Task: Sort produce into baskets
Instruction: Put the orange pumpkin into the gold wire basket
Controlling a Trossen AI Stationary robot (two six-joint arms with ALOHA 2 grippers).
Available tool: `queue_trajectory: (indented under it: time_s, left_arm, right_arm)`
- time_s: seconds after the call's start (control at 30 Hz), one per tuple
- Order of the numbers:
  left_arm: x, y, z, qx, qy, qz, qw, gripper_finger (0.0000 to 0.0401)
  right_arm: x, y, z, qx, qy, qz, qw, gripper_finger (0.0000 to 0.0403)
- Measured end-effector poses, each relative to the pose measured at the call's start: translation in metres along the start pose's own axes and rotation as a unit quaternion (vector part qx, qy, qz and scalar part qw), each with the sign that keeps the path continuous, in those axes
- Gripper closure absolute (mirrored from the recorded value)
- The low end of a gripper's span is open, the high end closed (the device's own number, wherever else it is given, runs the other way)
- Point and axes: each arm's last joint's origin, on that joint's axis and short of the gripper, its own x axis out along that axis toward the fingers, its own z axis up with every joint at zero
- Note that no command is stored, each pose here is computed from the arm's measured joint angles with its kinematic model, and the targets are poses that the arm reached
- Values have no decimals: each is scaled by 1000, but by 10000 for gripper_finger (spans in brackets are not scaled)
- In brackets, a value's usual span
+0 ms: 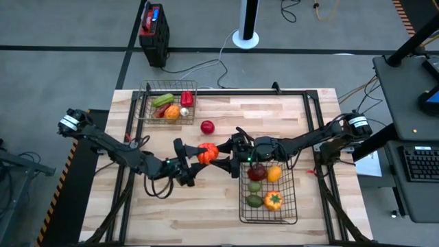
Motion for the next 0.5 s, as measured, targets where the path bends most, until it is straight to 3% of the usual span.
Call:
queue_trajectory:
  time_s: [0.27, 0.5]
  left_arm:
    - [-10, 23, -3, -46, 50, 52, 996, 152]
    - [-8, 44, -25, -23, 143, 93, 985, 152]
  right_arm:
    - [-8, 8, 11, -36, -11, 11, 999, 35]
    - [-8, 6, 10, -51, -7, 1, 999, 35]
